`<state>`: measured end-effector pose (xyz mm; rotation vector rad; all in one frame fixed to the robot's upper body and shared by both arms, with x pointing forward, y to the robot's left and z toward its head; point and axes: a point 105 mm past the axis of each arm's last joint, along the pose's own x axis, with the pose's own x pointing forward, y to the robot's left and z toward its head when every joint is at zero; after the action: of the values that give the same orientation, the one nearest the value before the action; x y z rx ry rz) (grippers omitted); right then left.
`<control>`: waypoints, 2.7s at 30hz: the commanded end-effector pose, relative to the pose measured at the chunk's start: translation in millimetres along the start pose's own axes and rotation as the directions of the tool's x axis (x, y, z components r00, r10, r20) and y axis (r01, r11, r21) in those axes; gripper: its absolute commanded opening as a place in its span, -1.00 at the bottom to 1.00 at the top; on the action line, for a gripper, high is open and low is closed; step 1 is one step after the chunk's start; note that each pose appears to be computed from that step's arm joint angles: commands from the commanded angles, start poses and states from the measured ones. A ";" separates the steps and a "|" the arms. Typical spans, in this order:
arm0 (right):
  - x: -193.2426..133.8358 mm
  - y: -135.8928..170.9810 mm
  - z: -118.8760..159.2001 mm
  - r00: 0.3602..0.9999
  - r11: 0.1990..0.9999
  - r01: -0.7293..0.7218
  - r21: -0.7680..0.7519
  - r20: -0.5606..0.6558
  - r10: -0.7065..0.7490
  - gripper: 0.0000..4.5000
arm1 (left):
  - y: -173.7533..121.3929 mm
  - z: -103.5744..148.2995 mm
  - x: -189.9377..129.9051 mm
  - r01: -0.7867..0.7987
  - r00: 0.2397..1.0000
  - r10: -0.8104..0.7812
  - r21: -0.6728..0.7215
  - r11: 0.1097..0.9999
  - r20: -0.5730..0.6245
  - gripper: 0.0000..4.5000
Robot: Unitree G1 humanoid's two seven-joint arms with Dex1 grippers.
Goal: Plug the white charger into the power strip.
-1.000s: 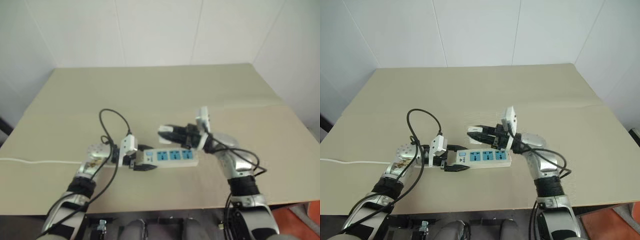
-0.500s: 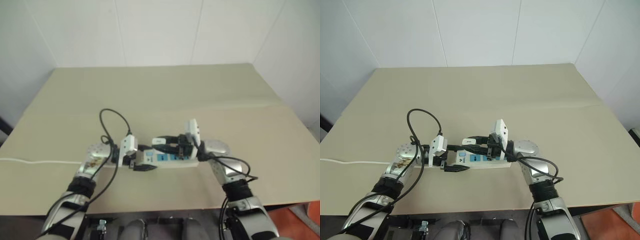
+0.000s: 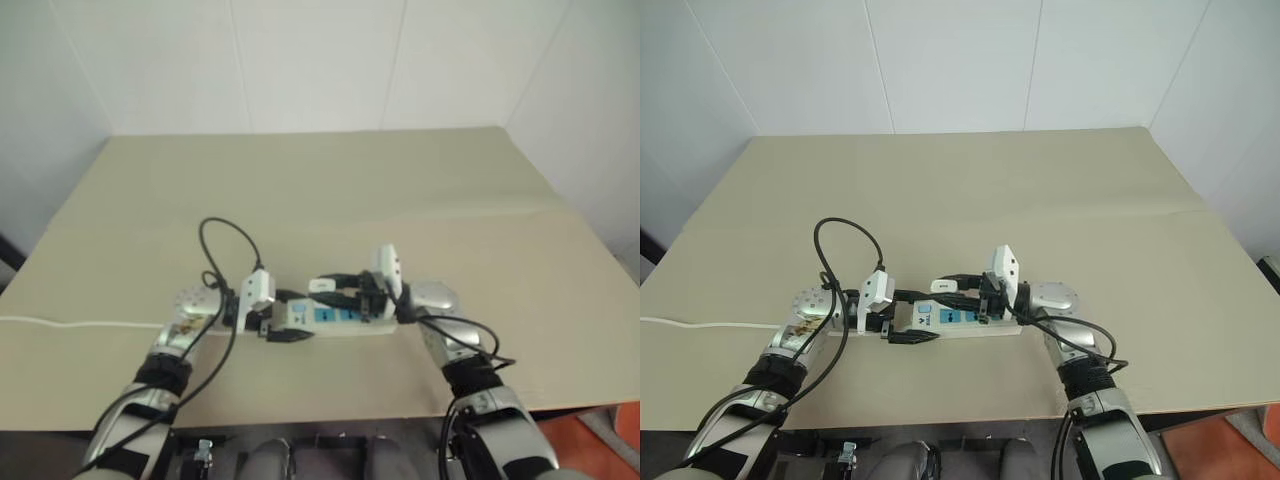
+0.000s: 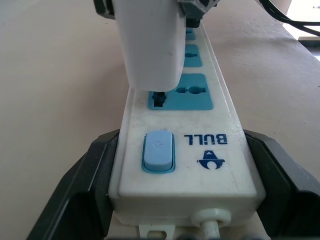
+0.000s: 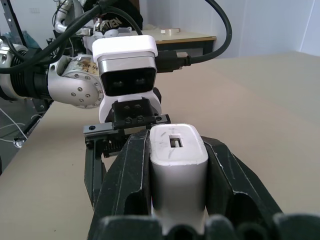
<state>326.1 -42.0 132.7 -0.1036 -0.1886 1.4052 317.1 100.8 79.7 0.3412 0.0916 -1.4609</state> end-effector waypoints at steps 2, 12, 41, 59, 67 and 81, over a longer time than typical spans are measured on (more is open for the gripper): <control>3.7 -6.1 9.0 1.000 0.999 0.001 -0.051 0.019 0.000 -0.47 | -16.9 -23.7 5.9 0.067 0.994 -0.072 -0.061 0.996 -0.080 0.45; -8.1 9.9 -13.0 0.997 0.998 -0.056 0.009 -0.044 0.056 -0.47 | -17.3 -23.8 6.5 0.063 0.995 -0.068 -0.062 0.996 -0.078 0.45; -70.9 6.5 -89.3 0.927 0.993 0.026 0.118 -0.374 0.021 -0.47 | -11.5 -25.3 2.5 0.046 0.994 -0.051 -0.049 0.998 -0.094 0.45; -48.0 13.4 -82.2 0.936 0.976 -0.047 0.214 -0.331 0.117 -0.47 | -11.6 -25.1 3.3 0.038 0.995 -0.042 -0.042 0.998 -0.090 0.45; -46.4 18.4 -78.3 0.935 0.962 -0.083 0.261 -0.312 0.166 0.52 | -9.6 -23.8 3.5 0.022 0.997 -0.024 -0.034 0.999 -0.078 0.45; -41.8 20.6 -70.9 0.947 0.979 -0.097 0.180 -0.285 0.146 1.00 | 5.3 9.8 -27.2 -0.010 0.999 0.010 0.010 1.000 -0.031 0.99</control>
<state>325.6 -68.8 91.3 -0.2252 0.0472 1.5115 315.6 118.2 75.6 0.3625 0.1823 -1.4613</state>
